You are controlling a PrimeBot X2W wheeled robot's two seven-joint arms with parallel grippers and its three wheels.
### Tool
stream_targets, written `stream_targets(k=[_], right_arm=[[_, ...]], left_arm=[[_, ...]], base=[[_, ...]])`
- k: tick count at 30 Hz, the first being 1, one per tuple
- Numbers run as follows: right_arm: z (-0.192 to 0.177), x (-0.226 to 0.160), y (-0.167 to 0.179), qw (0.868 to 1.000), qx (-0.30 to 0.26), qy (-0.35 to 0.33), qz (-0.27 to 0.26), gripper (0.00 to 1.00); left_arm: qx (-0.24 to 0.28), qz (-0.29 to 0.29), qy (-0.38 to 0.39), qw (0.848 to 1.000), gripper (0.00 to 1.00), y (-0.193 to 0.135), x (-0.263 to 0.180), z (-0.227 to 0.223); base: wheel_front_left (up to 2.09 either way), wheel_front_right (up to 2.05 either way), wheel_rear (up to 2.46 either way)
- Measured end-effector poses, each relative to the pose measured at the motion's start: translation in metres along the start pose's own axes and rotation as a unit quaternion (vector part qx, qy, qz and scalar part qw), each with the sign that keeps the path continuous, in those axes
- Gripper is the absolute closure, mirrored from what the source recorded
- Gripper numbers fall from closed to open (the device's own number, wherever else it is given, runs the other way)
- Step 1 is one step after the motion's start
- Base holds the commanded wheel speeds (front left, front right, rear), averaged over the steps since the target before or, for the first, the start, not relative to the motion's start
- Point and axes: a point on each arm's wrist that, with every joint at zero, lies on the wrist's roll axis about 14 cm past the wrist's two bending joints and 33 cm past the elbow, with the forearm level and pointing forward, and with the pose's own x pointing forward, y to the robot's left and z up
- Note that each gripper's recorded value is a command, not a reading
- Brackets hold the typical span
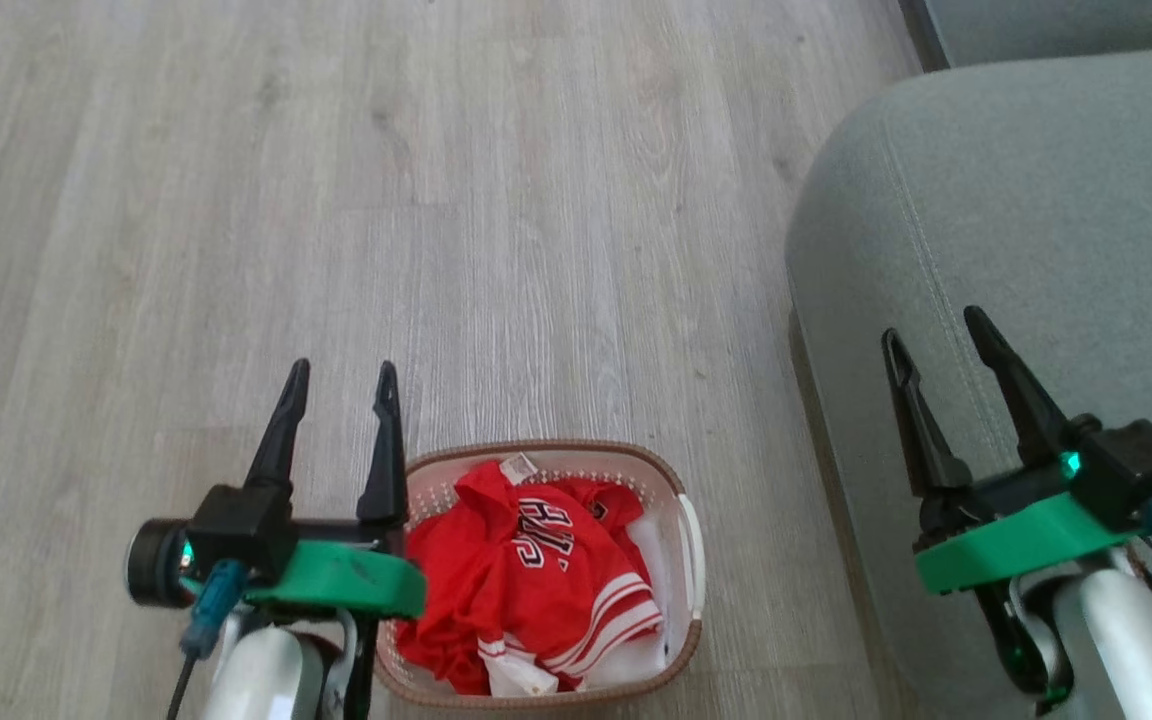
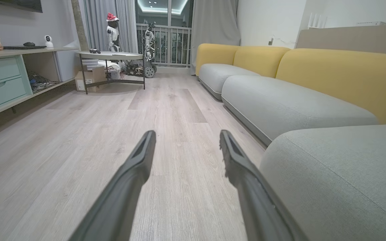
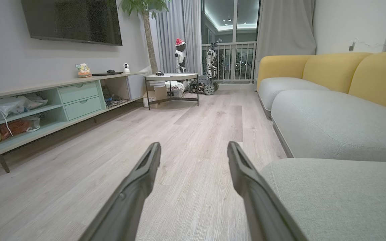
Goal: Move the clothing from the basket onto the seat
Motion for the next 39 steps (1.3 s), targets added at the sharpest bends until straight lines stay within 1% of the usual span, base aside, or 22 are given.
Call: stream_targets(k=[4,12,19,22,28,31,34,39], right_arm=[[-0.002,0.004,-0.007,1.000,0.002,0.001,-0.008,0.00],[-0.002,0.018,-0.028,1.000,0.001,-0.004,-0.025,0.00],[-0.014,0.032,-0.042,0.999,0.005,0.004,-0.036,0.00],[-0.020,0.040,-0.050,0.999,0.004,0.006,-0.040,0.00],[-0.027,0.054,-0.066,0.999,-0.006,0.006,-0.047,0.00],[-0.030,0.061,-0.073,0.999,-0.008,0.003,-0.052,0.00],[-0.036,0.067,-0.078,0.998,-0.009,0.004,-0.054,0.00],[-0.043,0.078,-0.085,0.999,-0.014,0.002,-0.052,0.00]], left_arm=[[-0.010,-0.004,0.009,1.000,0.00,-0.004,0.009,-0.008],[-0.018,-0.013,0.044,0.999,0.00,-0.011,0.028,-0.038],[-0.019,-0.032,0.093,0.995,0.00,-0.021,0.047,-0.080],[-0.043,-0.039,0.123,0.991,0.00,-0.024,0.053,-0.103],[-0.067,-0.053,0.205,0.975,0.00,-0.030,0.055,-0.164],[-0.079,-0.058,0.244,0.965,0.00,-0.033,0.055,-0.193],[-0.092,-0.059,0.290,0.951,0.00,-0.036,0.049,-0.224],[-0.103,-0.066,0.366,0.923,0.00,-0.041,0.032,-0.274]], base=[[0.00,0.00,0.00],[0.00,0.00,0.00],[0.00,0.00,0.00],[0.00,0.00,0.00],[0.00,0.00,0.00],[0.00,0.00,0.00],[0.00,0.00,0.00],[0.00,0.00,0.00]])
